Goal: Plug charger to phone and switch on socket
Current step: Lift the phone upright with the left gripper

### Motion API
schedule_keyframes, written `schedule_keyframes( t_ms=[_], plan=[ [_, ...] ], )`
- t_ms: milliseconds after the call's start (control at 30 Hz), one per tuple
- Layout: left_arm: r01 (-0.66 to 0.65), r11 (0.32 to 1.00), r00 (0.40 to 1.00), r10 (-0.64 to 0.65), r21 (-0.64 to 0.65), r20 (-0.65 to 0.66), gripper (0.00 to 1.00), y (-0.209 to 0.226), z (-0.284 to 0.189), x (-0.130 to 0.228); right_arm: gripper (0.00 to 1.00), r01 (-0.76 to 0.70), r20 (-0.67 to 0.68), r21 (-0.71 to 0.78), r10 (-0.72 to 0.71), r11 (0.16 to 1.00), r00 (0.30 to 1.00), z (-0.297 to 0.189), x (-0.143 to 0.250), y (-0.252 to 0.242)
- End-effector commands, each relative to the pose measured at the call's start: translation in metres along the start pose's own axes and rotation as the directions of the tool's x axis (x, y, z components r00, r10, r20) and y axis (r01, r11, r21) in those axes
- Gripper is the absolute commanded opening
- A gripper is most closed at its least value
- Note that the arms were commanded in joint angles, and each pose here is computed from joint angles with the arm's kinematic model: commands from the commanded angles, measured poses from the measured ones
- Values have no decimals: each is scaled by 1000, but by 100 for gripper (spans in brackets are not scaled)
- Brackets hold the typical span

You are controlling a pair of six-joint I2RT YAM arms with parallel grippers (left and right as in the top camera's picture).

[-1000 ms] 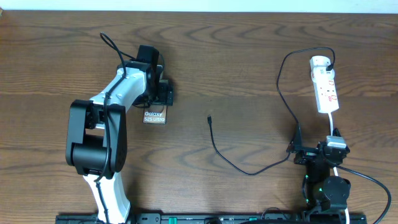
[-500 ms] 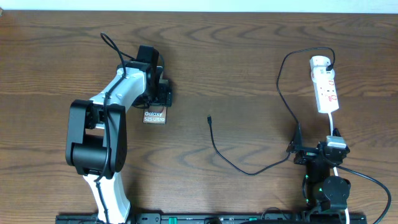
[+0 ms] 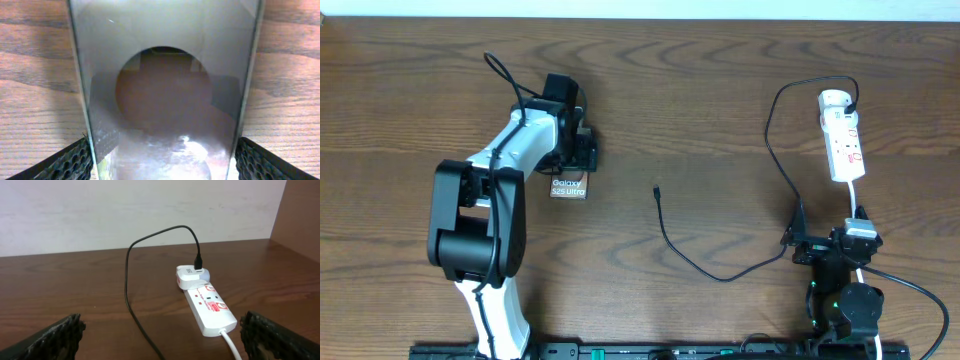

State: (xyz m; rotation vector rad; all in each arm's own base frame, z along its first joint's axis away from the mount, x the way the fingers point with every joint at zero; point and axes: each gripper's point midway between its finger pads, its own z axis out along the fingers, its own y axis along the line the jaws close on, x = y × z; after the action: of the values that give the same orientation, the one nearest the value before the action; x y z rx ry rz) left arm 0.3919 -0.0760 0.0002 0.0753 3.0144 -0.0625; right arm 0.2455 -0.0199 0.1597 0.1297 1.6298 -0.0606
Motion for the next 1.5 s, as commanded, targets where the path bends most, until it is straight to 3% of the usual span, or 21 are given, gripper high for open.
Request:
schedule_keyframes(
  t_ms=[0,667,900,1467],
  plan=[
    [-20,1000,1000,20,-15,-9,86,-9,3,5,99,9,0,-5,-9,1000,1000,0,0,1],
    [-33,999,999,33,-10,13,86,-17,4,1,99,9,0,-5,-9,1000,1000,0,0,1],
    [-33,999,999,33,-10,13,77,-17,4,1,99,9,0,-5,-9,1000,1000,0,0,1],
    [-33,999,998,33,-3,48,77,-19,-15,-10,99,9,0,-5,-9,1000,1000,0,0,1]
  ],
)
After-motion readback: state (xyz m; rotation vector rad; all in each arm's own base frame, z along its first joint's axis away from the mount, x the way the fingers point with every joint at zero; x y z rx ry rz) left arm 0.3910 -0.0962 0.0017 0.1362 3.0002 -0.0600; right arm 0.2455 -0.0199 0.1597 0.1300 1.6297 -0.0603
